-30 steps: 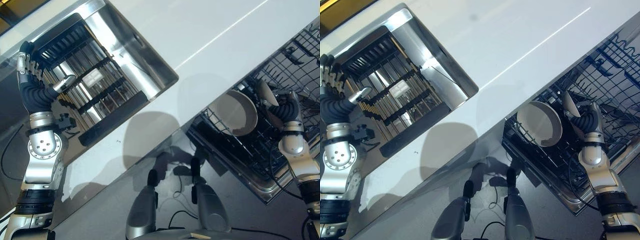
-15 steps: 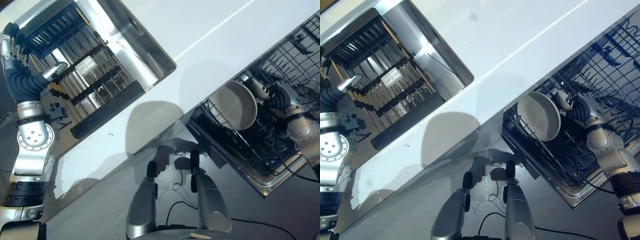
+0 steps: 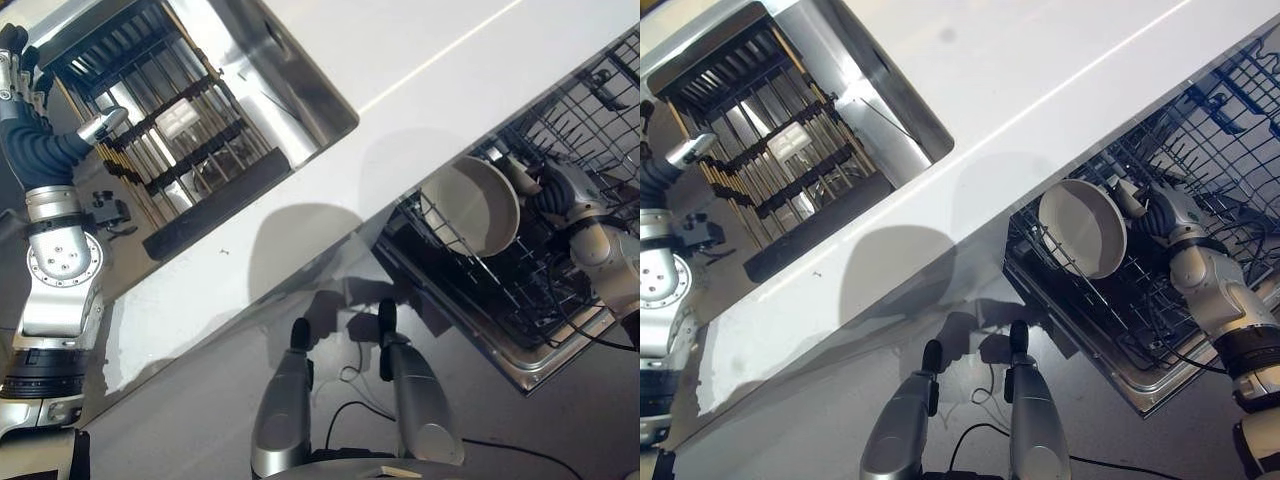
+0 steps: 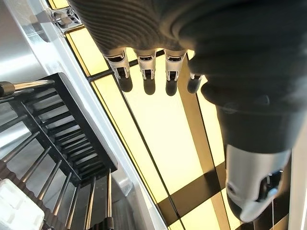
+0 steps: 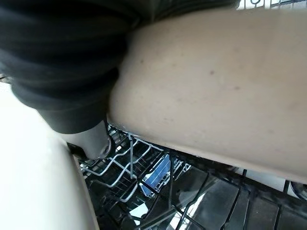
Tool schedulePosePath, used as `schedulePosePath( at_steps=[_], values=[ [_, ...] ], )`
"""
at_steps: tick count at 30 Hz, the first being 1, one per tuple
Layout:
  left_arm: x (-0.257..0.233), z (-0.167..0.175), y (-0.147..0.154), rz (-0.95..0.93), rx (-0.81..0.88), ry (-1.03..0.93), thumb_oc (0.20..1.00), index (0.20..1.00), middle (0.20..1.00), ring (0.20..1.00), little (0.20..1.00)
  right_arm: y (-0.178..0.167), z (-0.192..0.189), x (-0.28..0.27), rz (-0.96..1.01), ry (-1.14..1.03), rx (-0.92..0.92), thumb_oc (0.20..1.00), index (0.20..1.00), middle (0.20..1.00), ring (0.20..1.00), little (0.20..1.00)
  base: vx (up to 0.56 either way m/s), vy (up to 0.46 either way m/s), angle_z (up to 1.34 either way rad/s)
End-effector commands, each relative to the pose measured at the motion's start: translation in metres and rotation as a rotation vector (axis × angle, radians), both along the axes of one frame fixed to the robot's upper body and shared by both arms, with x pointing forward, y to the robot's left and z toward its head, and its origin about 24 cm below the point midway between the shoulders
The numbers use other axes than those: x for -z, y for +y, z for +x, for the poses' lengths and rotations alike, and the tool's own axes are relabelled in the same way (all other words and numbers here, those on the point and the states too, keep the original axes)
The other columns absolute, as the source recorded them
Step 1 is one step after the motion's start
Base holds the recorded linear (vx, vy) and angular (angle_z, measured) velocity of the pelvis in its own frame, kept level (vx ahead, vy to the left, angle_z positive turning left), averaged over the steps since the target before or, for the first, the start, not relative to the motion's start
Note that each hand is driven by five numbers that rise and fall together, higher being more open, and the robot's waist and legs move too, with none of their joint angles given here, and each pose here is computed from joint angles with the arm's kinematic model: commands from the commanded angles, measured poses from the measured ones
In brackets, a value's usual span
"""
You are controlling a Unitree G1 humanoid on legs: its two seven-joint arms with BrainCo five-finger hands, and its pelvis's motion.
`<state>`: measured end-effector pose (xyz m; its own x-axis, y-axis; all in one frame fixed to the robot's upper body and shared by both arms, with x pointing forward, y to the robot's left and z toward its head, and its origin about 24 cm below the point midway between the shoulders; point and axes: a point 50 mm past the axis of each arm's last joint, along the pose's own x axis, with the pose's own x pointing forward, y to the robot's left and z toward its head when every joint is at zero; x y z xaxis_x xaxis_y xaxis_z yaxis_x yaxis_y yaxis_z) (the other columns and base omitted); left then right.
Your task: Pick up plates and place into dishwasher.
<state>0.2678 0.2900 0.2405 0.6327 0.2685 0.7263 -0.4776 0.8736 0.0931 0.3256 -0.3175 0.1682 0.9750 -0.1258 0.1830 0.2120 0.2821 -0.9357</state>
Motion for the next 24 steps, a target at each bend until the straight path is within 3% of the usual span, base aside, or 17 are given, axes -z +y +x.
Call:
schedulePosePath(
  at_steps=[1,17,24],
  values=[
    [-0.007,-0.004,-0.001,0.042,0.017,-0.024,1.0,1.0,1.0,1.0,1.0,-0.035,-0.007,0.008,0.018,0.004,0.202,1.0,1.0,1.0,1.0,1.0,0.0,0.0,0.0],
    [0.006,-0.011,0.001,0.028,0.004,-0.002,1.0,1.0,1.0,1.0,1.0,-0.026,-0.022,0.003,0.131,-0.184,0.206,1.0,1.0,1.0,1.0,1.0,-0.02,0.016,-0.01],
    [0.013,-0.019,0.006,0.016,-0.025,-0.001,1.0,1.0,1.0,1.0,1.0,-0.014,-0.037,-0.007,0.078,-0.301,0.181,1.0,1.0,1.0,1.0,1.0,0.0,0.068,-0.1]
  ],
)
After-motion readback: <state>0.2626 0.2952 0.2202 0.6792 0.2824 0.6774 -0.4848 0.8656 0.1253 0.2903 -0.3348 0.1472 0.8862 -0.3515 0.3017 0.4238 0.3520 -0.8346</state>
